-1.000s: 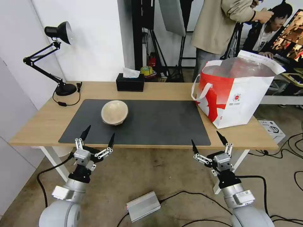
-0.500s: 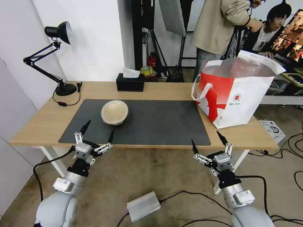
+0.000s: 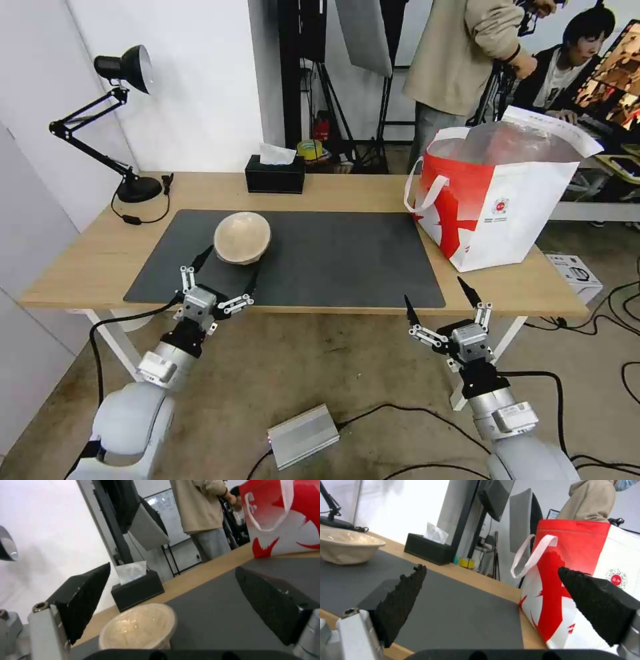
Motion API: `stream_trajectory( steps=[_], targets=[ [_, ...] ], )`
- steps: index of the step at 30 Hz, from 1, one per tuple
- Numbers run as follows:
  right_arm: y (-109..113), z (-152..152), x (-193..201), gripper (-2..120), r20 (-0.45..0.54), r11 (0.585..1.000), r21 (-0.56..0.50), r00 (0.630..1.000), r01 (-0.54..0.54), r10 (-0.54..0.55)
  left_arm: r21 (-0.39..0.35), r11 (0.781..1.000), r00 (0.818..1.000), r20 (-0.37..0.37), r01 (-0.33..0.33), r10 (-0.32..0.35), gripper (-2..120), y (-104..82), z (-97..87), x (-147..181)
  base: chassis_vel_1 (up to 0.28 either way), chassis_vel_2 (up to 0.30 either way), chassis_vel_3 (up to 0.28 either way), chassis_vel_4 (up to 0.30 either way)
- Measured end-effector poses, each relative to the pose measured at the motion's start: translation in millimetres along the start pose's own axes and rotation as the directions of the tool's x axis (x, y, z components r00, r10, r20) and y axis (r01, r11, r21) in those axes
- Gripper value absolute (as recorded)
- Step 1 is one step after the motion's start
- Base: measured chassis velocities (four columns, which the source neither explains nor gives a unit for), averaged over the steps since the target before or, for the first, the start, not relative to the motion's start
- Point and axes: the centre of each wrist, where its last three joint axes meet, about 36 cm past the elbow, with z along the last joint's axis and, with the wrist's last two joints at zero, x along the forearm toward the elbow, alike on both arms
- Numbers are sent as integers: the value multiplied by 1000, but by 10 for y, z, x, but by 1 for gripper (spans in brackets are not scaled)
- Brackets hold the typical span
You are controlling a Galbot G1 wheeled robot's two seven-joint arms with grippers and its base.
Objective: Pick up the trash from the table and place it into the takeout bag.
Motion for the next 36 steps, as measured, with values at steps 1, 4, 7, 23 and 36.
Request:
stream_trajectory(
  steps=[1,4,7,23,36],
  targets=[
    [0,0,0,100,0,1000,0,1000,0,0,-2,1000,1000,-2,-3,3,100,3,5,-10,0,0,0,0],
    [0,0,0,100,0,1000,0,1000,0,0,-11,1000,1000,-9,-17,17,100,21,21,-44,0,0,0,0],
    [0,0,0,100,0,1000,0,1000,0,0,-20,999,1000,-15,-28,27,100,47,30,-72,0,0,0,0],
    [0,0,0,100,0,1000,0,1000,0,0,-70,994,995,-65,-83,78,100,240,185,-305,0,0,0,0],
    [0,0,0,100,0,1000,0,1000,0,0,-126,983,987,-99,-135,123,100,349,190,-533,0,0,0,0]
  ],
)
